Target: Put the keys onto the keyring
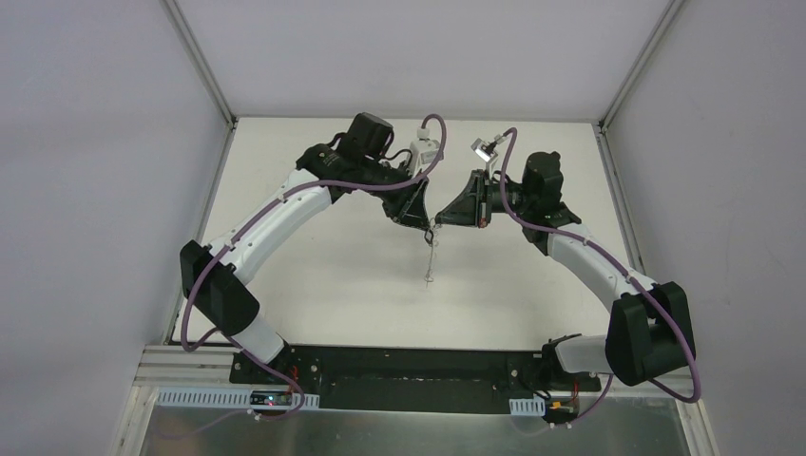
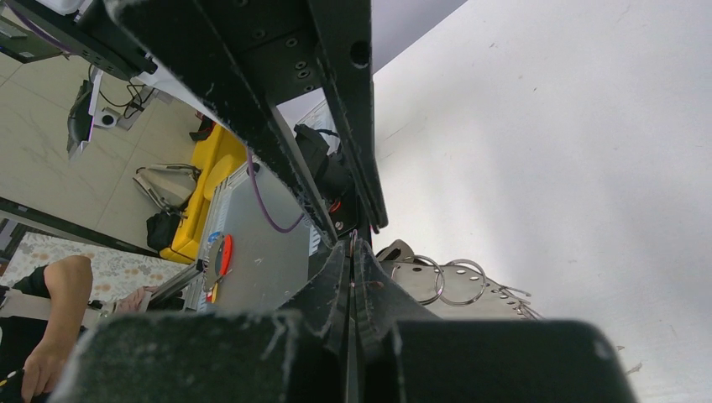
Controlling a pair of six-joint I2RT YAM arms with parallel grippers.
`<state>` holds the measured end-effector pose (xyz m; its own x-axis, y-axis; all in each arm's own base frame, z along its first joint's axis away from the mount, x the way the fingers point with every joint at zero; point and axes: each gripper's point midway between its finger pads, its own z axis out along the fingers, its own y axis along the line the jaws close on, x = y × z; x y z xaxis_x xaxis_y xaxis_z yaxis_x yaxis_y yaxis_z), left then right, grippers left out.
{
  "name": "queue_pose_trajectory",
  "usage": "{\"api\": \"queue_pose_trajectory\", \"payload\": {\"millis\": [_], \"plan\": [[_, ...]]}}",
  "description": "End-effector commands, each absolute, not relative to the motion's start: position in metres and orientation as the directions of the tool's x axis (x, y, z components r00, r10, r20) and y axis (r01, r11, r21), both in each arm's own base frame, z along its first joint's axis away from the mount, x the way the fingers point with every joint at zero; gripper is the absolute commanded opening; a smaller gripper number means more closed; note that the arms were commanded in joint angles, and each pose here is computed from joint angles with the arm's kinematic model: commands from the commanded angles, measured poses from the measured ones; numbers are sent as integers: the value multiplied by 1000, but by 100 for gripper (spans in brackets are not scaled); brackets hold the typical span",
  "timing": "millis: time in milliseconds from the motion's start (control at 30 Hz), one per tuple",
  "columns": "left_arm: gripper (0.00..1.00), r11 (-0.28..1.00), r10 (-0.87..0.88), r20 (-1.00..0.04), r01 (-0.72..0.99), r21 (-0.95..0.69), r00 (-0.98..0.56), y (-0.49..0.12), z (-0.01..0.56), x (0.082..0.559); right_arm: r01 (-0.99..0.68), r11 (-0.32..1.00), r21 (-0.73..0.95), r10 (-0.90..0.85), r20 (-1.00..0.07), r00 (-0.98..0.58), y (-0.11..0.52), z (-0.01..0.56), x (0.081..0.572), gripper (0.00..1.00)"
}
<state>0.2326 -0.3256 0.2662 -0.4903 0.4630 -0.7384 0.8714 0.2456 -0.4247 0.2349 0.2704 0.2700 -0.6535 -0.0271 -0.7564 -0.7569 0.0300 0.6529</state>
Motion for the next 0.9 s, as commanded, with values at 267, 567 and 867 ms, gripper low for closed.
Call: {"api": "queue_pose_trajectory", "payload": {"millis": [267, 567, 867], "plan": [[26, 174, 373, -713, 800, -575, -594, -340, 282, 232, -806, -12, 592, -12, -806, -592, 268, 286, 229, 0], [26, 155, 386, -684, 774, -614, -620, -340, 275, 226, -806, -3, 592, -6, -806, -592, 268, 285, 232, 0], [17, 153, 383, -682, 771, -618, -623, -342, 274, 228, -801, -4, 599, -9, -801, -598, 268, 283, 232, 0]]}}
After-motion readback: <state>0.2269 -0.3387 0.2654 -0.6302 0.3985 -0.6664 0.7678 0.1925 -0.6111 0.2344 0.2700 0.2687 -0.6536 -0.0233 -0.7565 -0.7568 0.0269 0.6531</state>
